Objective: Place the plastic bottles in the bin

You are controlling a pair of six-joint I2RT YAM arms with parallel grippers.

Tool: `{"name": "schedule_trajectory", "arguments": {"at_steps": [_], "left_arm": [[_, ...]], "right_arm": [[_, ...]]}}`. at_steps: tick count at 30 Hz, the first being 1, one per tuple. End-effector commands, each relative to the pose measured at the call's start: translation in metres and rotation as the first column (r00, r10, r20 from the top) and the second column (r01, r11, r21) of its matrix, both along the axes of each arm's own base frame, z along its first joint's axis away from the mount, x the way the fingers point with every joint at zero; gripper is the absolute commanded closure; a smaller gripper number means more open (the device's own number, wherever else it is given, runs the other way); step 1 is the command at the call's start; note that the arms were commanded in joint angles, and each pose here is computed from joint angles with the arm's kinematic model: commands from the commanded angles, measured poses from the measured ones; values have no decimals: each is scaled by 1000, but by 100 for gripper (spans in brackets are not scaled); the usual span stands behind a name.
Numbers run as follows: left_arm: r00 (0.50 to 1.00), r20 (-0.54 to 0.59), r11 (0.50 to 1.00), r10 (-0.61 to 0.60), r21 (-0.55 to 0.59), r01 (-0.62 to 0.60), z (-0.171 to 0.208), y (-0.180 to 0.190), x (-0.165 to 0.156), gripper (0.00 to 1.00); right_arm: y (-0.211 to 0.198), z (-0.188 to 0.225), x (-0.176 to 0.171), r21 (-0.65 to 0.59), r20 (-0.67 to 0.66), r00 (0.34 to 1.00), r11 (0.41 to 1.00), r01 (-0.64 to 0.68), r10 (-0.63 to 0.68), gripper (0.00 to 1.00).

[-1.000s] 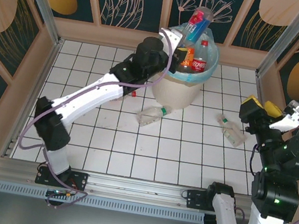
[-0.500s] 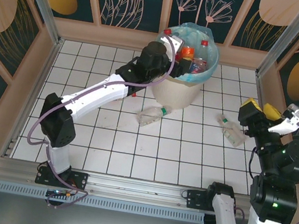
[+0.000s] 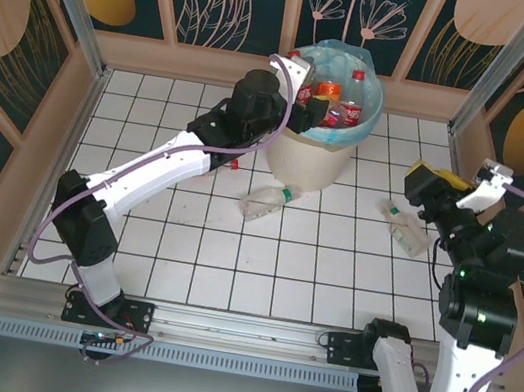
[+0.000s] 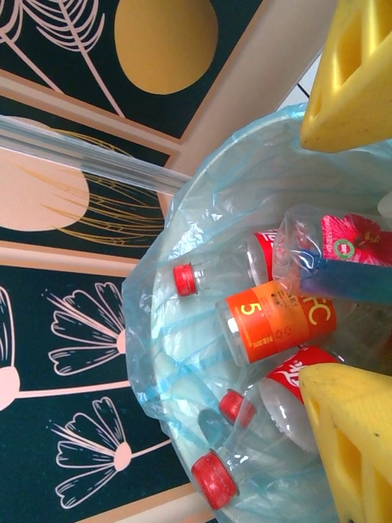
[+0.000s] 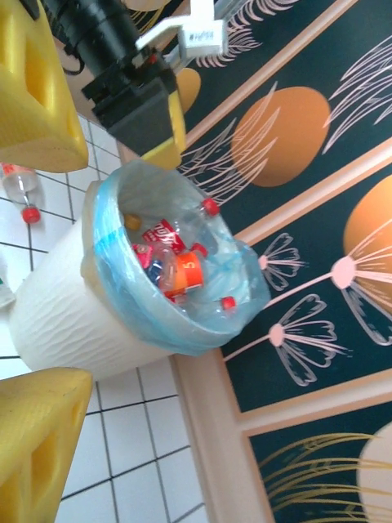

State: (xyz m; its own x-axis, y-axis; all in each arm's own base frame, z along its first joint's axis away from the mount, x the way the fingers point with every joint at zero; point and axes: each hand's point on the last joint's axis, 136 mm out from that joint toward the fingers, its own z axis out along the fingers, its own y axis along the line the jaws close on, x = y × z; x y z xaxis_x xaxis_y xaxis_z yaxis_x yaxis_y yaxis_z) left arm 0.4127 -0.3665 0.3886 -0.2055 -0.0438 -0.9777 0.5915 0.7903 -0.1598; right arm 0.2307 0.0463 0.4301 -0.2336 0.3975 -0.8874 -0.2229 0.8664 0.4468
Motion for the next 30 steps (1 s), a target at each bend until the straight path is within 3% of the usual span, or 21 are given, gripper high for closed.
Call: {"name": "schedule_trajectory", "arguments": {"at_steps": [1, 5, 10, 19, 23, 26, 30], "left_arm": [[999, 38, 999, 16, -38, -15, 32, 14, -12, 32], [999, 42, 999, 22, -36, -21, 41, 26, -22, 33], [998, 48, 999, 39, -14, -39, 40, 53, -47, 33], [976, -82, 977, -203, 56, 208, -43, 57, -114, 33], [953, -139, 958, -270, 62, 281, -78, 61, -140, 32], [940, -163, 947, -299, 70, 313, -102, 65, -154, 31], [935, -160, 934, -317, 118, 337, -122, 72, -165, 30]], "right_arm": [[5, -20, 10, 14, -90, 995, 999, -37, 38, 36], [-2, -52, 24, -9, -211, 977, 1000, -9, 7, 34], [-42, -117, 48, -175, -383, 900, 973, 148, -206, 25], [-102, -228, 94, -308, -564, 725, 915, 261, -396, 12], [-132, -250, 99, -242, -604, 661, 893, 380, -445, 8], [-141, -256, 103, -109, -609, 662, 873, 476, -437, 7], [-145, -258, 93, 74, -575, 671, 788, 612, -468, 1]]}}
